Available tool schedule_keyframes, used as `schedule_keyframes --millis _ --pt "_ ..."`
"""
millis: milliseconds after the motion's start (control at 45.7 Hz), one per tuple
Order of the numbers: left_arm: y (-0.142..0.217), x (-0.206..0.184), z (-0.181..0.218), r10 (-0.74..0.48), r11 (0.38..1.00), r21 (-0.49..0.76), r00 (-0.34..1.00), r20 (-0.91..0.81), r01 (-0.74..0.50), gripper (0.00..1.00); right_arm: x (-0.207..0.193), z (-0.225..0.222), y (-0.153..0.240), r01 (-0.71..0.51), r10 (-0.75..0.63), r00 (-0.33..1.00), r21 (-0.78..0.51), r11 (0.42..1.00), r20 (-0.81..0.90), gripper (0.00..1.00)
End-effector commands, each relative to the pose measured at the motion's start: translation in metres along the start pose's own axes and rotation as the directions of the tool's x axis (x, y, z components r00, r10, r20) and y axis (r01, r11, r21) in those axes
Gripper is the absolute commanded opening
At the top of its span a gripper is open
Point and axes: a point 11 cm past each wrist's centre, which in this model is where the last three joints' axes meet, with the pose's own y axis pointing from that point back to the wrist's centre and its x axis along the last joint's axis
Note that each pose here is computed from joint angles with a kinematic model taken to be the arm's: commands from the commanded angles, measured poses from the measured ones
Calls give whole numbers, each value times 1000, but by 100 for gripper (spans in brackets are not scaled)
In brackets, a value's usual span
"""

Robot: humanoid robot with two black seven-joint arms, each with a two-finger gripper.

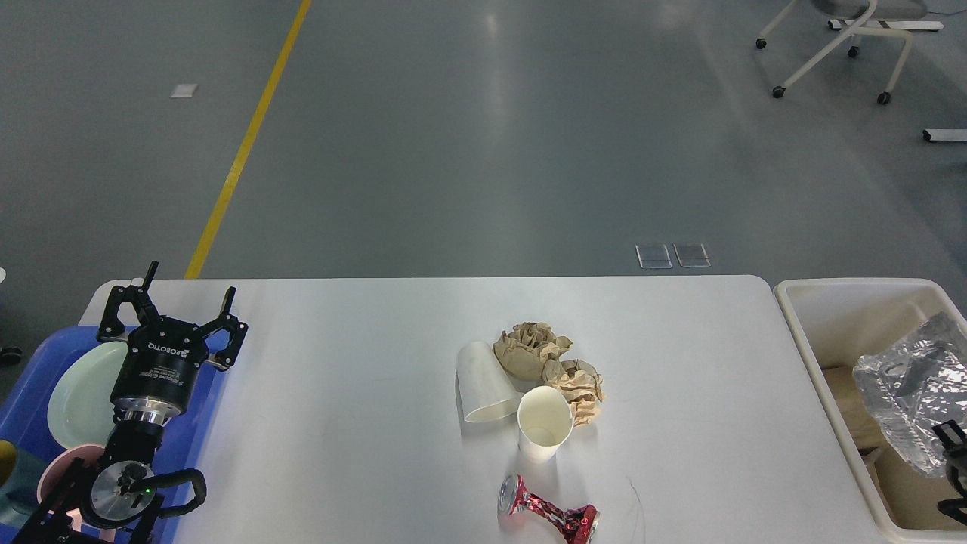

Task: Tidy desktop
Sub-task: 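Release the foil wrapper inside the bin with the right gripper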

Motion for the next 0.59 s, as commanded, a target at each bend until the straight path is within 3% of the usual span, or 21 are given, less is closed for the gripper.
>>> schedule_keyframes --millis 0,503,525,569 --pt "0 0 0 0 1000 2 1000 0 0 96 -12 -5 -1 -4 4 1000 11 1000 -7 0" --pt "0 0 -1 -1 1000 3 1000 0 1 96 -28 -8 -1 19 -19 1000 13 1000 -19 0" --pt "0 0 0 0 1000 2 1000 0 0 96 -28 -6 -1 18 -17 1000 8 1000 -22 6" --pt "0 0 0 0 1000 2 1000 0 0 96 -28 0 -2 13 -13 999 -2 1000 -29 30"
